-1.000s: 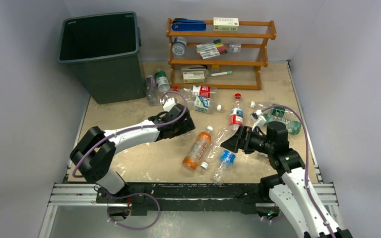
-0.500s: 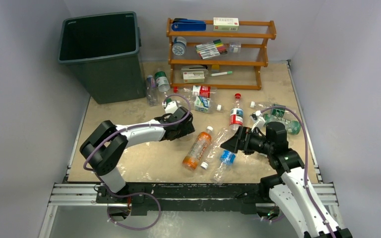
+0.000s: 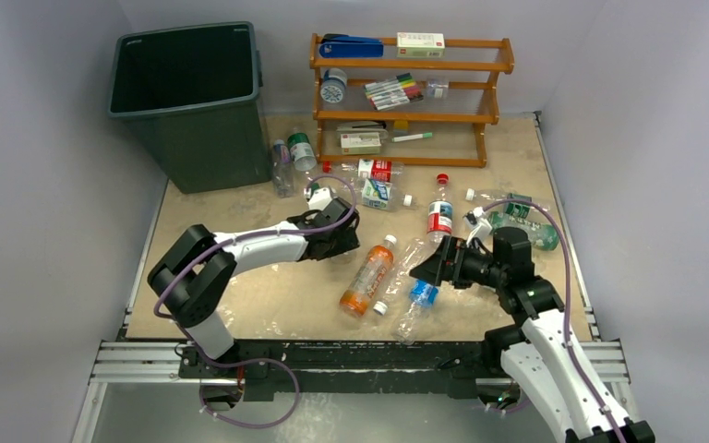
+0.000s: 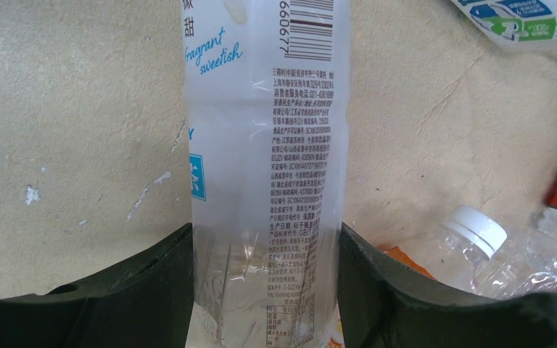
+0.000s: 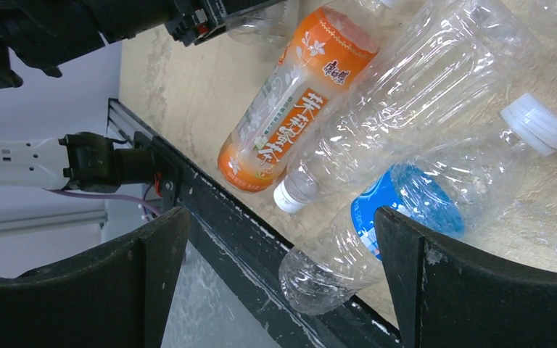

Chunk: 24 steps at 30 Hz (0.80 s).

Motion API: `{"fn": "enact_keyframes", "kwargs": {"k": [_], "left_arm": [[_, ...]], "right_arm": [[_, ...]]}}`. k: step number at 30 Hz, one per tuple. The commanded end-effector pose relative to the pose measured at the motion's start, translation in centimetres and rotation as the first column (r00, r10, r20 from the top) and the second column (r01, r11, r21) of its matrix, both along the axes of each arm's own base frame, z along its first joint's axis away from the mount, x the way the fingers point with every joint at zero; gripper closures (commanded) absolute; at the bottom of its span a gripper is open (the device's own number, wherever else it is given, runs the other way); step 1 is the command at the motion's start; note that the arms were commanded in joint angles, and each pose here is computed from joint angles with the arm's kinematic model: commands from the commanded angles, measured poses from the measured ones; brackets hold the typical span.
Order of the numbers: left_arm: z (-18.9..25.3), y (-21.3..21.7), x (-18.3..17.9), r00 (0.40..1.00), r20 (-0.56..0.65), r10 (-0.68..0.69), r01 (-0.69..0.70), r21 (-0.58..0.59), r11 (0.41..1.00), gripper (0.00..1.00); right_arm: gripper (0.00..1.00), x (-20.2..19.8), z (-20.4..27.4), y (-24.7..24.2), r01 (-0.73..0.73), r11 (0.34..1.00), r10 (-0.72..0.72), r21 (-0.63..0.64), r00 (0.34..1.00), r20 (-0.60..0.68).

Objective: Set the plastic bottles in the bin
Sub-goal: Pick up the plastic bottle at the center of the board.

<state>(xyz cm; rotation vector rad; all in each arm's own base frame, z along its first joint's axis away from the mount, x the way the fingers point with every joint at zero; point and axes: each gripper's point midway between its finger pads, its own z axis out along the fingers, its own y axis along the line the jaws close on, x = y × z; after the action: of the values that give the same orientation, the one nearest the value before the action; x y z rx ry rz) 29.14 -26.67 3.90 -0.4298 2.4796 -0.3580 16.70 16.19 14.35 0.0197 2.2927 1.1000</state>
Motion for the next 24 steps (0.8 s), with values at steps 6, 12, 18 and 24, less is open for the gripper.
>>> {"fn": "enact_keyframes", "kwargs": {"k": [6, 12, 18, 24], "left_arm": [[4.7, -0.2, -1.6, 0.992, 0.050, -0.120, 0.118, 0.041, 0.992, 0.41], [7.3, 0.6, -3.3, 0.992, 0.070, -0.102, 0.101, 0.026, 0.995, 0.41], [12.3, 2.1, -4.2, 0.989, 0.113, -0.100, 0.095, 0.048, 0.994, 0.41], [16.7, 4.0, -5.0, 0.979, 0.185, -0.082, 0.079, 0.024, 0.997, 0.41]], "right_arm": [[0.00, -0.7, -1.4, 0.3, -0.086, 0.996, 0.086, -0.036, 0.996, -0.026], [0.00, -0.7, -1.6, 0.4, -0.120, 0.992, 0.119, -0.049, 0.992, -0.033], [0.00, 1.3, -0.8, 0.7, -0.105, 0.993, 0.106, -0.052, 0.994, 0.009], [0.00, 4.5, 1.0, 1.2, -0.076, 0.996, 0.078, -0.053, 0.995, 0.055]]}}
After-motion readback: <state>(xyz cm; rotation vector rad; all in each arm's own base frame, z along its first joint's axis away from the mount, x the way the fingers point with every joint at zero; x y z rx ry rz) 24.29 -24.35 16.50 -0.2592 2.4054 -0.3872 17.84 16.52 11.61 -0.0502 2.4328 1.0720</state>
